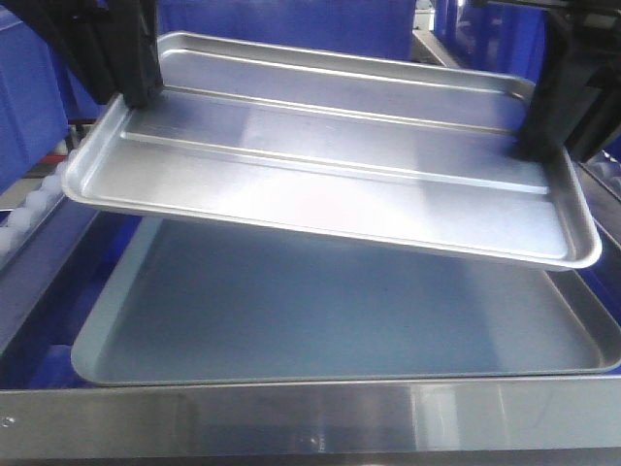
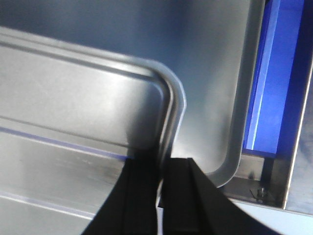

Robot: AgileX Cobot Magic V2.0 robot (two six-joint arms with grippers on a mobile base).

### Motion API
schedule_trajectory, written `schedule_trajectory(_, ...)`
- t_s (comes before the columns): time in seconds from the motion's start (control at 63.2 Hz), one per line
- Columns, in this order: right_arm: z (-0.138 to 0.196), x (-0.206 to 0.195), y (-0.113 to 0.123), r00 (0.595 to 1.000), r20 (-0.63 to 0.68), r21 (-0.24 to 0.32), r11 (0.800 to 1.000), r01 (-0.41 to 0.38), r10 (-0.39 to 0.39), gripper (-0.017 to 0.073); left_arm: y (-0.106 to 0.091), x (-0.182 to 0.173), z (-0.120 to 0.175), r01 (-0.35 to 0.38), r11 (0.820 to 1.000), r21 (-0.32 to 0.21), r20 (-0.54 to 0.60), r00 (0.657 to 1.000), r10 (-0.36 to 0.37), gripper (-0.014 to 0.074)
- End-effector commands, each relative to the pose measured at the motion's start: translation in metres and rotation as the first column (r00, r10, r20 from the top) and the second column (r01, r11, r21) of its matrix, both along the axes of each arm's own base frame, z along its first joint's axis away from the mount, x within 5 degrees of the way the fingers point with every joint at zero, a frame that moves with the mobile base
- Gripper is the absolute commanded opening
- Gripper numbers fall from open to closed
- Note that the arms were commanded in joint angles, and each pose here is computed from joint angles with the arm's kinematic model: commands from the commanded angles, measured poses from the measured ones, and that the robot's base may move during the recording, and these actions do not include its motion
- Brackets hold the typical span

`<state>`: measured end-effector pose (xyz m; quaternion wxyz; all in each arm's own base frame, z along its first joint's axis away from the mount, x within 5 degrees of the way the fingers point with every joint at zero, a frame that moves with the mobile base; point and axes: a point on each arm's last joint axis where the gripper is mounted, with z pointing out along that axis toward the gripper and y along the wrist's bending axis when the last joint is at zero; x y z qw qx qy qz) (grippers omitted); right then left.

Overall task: Grab silver tray and stack on right shelf
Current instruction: 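Position the held silver tray above the larger grey tray, then lower the silver tray into the grey tray and open both grippers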

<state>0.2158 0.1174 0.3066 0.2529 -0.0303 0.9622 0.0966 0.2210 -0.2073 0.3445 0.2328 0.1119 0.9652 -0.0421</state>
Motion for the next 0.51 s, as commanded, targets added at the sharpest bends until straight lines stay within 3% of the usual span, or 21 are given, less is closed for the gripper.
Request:
schedule_trajectory(0.0, 0.021, 0.003, -0.001, 0.992, 0.12, -0.002, 0.999, -0.043, 0.043, 0.0057, 0.003, 0.001, 0.024, 0.018, 0.998, -0.058, 0.118, 0.993, -0.011, -0.0093)
schedule_trajectory(0.111, 0.031, 0.007, 0.0, 0.988, 0.146, -0.006, 0.998, -0.057, 0.058, 0.0057, -0.001, 0.006, 0.021, 0.025, 0.997, -0.071, 0.132, 0.991, -0.015, -0.0093)
schedule_trajectory(0.285, 0.041, 0.024, -0.003, 0.989, 0.141, -0.033, 0.999, -0.038, 0.043, 0.0057, -0.009, 0.024, -0.001, 0.0, 1.0, -0.022, 0.086, 0.996, 0.002, -0.0093)
schedule_trajectory(0.49, 0.016, 0.059, -0.005, 0.997, 0.076, -0.077, 0.997, -0.005, 0.011, 0.0057, -0.019, 0.05, -0.031, -0.012, 1.0, -0.011, 0.071, 0.997, 0.013, -0.0093)
